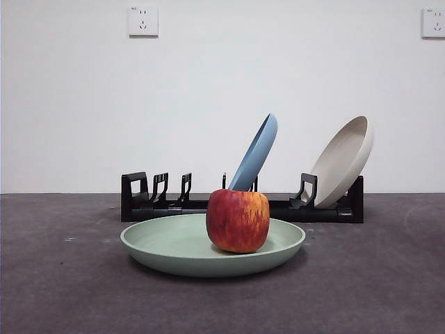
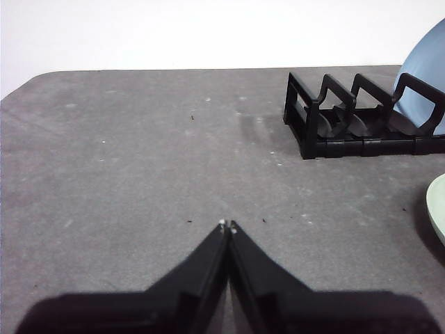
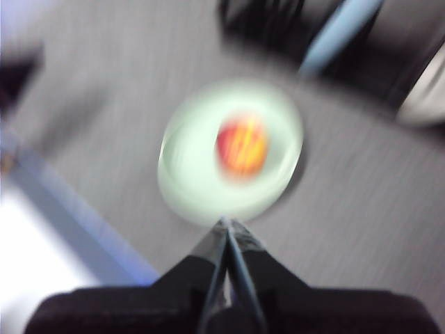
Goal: Take the green plate from the plate rack,put the plate on the table,take the apple from the table,put the apple in the plate
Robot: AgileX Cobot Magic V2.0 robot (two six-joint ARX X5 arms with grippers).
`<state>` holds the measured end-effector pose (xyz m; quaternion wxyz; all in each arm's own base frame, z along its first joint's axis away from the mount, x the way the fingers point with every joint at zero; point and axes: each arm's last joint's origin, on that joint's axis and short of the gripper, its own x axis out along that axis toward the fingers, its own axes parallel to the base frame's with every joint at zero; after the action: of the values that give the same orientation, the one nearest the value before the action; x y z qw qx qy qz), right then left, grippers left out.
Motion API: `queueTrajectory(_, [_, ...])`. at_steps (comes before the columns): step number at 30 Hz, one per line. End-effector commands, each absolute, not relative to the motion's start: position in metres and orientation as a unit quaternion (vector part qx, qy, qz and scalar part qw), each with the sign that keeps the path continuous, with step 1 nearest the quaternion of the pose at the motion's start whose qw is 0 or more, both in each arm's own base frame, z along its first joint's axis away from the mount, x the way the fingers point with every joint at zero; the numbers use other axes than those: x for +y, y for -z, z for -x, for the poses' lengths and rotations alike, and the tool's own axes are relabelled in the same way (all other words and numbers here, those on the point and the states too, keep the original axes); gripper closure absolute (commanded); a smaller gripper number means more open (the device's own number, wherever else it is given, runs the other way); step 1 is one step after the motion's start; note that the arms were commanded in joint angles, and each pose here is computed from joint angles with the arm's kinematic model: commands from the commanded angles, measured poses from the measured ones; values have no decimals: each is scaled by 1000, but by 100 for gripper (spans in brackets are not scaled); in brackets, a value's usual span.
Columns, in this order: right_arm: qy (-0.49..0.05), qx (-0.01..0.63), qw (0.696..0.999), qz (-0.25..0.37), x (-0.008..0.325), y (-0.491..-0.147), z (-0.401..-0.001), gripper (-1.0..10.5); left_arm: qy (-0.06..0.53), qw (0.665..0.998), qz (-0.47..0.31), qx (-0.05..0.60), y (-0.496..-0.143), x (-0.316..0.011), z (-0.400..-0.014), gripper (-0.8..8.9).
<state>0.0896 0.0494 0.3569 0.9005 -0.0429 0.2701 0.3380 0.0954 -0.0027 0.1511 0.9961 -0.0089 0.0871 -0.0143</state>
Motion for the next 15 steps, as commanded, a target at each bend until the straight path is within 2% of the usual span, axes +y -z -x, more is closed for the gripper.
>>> queueTrajectory(1, [-288, 209, 934, 33, 34, -351, -85, 956, 12, 996, 12, 92, -147, -2, -96, 817])
queueTrajectory(4, [-235, 153, 959, 42, 23, -336, -81, 946, 12, 996, 12, 92, -147, -2, -96, 817])
queueTrajectory(8, [-179, 91, 979, 31, 14, -299, -82, 946, 12, 996, 12, 92, -147, -2, -96, 817])
queueTrajectory(11, [-153, 55, 987, 15, 10, -264, -87, 946, 12, 996, 12, 92, -147, -2, -96, 817])
queueTrajectory(15, [-137, 38, 990, -2, 8, -221, -91, 946, 12, 996, 12, 92, -147, -2, -96, 816])
